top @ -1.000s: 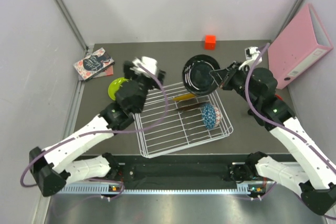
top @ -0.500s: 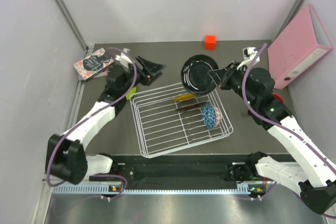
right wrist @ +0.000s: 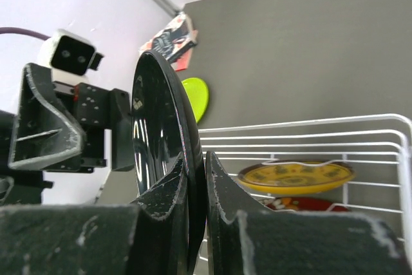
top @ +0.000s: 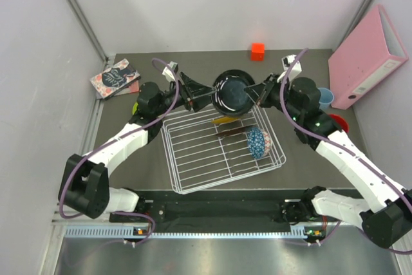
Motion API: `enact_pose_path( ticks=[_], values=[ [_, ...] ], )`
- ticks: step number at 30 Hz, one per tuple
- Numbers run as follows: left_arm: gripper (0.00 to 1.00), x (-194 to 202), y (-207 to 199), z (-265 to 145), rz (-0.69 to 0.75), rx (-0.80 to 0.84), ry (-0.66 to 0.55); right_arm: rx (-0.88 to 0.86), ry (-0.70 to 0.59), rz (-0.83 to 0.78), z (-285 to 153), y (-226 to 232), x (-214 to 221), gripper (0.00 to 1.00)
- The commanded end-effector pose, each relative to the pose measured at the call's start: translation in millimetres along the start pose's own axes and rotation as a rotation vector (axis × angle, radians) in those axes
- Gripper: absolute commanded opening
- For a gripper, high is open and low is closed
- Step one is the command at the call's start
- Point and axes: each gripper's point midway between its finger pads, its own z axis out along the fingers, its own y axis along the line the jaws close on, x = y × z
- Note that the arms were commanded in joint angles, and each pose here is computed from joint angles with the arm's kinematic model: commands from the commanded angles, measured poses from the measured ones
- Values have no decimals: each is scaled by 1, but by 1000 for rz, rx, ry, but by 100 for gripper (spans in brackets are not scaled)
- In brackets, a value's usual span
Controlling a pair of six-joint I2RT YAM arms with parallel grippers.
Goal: Unload the mixed dishes from the dish rack
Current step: Place the plate at the center of the board.
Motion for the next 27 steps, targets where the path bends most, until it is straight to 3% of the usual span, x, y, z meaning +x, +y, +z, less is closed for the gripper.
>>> enact_pose_path(
  ticks=[1,3,5,11,16,18,21,22,23,25,26,27],
  values=[
    [70,13,-30,1,98,101,46,-171,-57,28,2,37,-22,0],
    [68,14,-25,2,94,88,48,-213,-44,42,2,45,-20,0],
    [59,14,-22,3,97,81,48,-242,-11,48,4,49,-14,0],
    [13,15,-17,6,116,53,55,-235,26,53,6,43,-1,0],
    [11,16,-12,7,141,19,60,-227,100,39,12,38,15,0],
    [0,16,-11,7,146,12,60,-226,123,23,13,37,20,0],
    [0,12,-3,5,153,-37,32,-191,151,-4,14,29,28,0],
    [0,11,-1,4,172,-48,20,-183,150,-11,12,28,29,5],
    [0,11,-2,0,185,-49,6,-170,153,-17,11,24,31,25],
    [0,5,2,-3,224,-74,-43,-161,138,-41,8,23,27,47],
    [0,2,-1,-7,242,-84,-68,-137,133,-45,6,18,27,67],
    [0,-1,-1,-8,255,-100,-84,-127,127,-54,4,17,26,75]
  ],
)
